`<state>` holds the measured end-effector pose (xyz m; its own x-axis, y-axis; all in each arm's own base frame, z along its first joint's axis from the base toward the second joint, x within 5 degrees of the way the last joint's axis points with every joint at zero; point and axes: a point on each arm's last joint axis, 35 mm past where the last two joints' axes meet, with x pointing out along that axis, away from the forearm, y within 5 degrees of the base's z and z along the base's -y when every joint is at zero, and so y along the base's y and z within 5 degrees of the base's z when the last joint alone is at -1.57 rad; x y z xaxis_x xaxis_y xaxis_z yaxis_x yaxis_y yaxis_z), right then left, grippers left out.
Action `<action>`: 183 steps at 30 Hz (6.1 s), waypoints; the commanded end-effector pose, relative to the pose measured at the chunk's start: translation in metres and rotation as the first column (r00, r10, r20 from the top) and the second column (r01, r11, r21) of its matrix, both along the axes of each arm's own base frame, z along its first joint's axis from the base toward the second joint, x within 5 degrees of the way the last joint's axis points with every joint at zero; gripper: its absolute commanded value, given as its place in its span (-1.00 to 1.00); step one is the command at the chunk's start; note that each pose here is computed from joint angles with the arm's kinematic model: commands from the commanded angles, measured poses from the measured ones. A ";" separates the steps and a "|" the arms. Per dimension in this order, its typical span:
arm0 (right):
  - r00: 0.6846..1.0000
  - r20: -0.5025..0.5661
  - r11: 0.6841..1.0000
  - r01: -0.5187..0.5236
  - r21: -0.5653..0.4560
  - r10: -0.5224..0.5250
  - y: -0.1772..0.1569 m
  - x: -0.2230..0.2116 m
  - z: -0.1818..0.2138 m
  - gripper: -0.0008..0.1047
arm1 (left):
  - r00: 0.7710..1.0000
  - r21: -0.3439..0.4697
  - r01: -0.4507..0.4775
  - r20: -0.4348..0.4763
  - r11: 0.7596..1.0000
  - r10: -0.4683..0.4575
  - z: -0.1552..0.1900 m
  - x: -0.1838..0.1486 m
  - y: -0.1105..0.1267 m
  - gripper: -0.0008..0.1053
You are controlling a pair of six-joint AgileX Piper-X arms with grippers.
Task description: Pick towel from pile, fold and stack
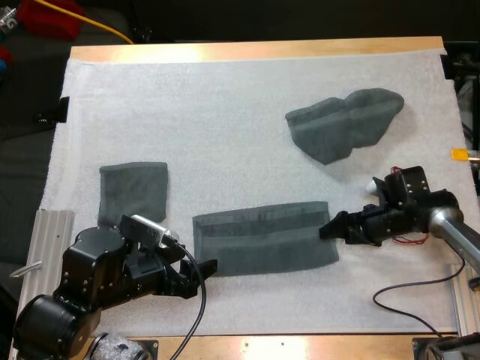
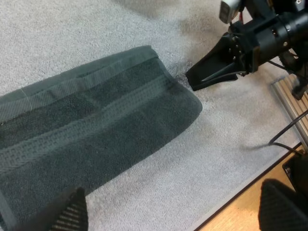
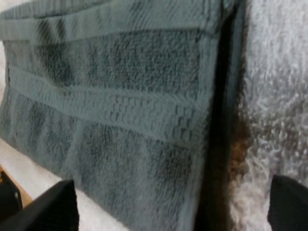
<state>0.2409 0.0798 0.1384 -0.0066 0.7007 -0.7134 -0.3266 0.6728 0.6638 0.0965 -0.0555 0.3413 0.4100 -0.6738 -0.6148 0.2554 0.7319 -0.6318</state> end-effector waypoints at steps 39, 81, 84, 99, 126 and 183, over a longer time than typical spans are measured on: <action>0.984 -0.140 0.980 0.085 -0.180 -0.111 0.041 -0.005 -0.027 -0.90 | 1.000 -0.038 0.019 -0.014 0.999 -0.020 0.003 -0.002 0.000 0.35; 0.967 0.150 0.870 0.251 -0.424 -0.206 0.036 -0.034 0.073 -0.96 | 0.991 -0.091 0.052 -0.118 0.995 -0.062 -0.001 -0.009 -0.001 0.35; 0.965 0.168 0.891 0.253 -0.377 -0.203 0.053 -0.037 0.075 -0.96 | 0.991 -0.091 0.052 -0.118 0.995 -0.062 -0.001 -0.009 -0.001 0.35; 0.976 0.134 0.966 0.193 -0.171 -0.171 0.116 -0.040 0.061 -0.96 | 0.991 -0.091 0.052 -0.118 0.995 -0.062 -0.001 -0.009 -0.001 0.35; 0.990 0.025 0.980 0.143 -0.136 -0.141 0.147 -0.027 0.004 -0.94 | 0.990 -0.088 0.051 -0.126 0.995 -0.062 -0.001 -0.009 -0.001 0.35; 0.884 0.453 0.930 0.065 -0.363 0.114 0.085 -0.099 0.123 0.45 | 0.995 -0.088 0.080 -0.057 0.993 -0.085 0.002 -0.006 -0.002 0.35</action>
